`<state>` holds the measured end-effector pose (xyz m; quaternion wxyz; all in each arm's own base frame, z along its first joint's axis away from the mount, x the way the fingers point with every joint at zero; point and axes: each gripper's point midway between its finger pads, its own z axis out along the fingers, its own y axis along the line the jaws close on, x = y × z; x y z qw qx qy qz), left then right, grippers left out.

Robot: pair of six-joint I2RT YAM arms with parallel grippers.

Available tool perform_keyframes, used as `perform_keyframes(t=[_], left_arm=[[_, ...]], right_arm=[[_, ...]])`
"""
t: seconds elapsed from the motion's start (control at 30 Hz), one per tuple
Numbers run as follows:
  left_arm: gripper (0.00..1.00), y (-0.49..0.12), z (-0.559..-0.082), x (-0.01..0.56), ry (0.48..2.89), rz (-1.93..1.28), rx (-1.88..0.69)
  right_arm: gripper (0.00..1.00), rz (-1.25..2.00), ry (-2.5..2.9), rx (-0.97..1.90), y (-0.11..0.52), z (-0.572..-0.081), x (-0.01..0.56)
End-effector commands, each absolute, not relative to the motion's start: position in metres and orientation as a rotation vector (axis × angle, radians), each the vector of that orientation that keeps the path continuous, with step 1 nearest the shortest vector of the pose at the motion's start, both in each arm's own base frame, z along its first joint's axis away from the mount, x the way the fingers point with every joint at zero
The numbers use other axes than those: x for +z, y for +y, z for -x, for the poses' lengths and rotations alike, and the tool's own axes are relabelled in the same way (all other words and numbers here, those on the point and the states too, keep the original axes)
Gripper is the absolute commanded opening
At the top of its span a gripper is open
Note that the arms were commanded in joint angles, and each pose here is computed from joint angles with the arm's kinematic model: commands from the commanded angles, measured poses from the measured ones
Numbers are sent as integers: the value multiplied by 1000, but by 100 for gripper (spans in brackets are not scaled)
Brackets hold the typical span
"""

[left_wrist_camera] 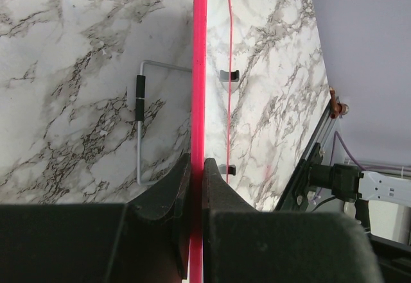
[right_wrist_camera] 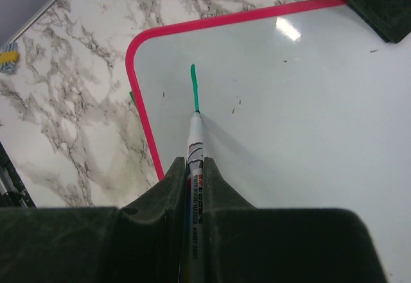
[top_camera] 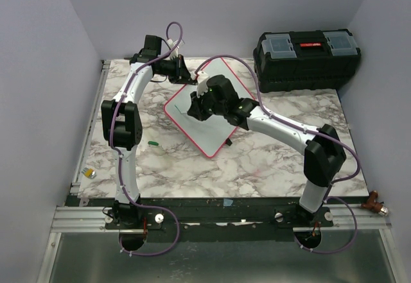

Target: Write a sentence on the whiteboard

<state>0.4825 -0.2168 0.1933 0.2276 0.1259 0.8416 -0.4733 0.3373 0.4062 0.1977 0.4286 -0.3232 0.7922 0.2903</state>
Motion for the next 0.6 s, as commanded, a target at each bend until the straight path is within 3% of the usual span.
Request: perform_keyframes(t=[0.0,0.57], left_arm=[[0,-230,-473,210,2289,-445,-1237],[0,-232,-471,210,2292,-452,-1233]], right_arm=[[1,811,2013,693,396,-324,196],[1,712,1869,769,413,-339,259]])
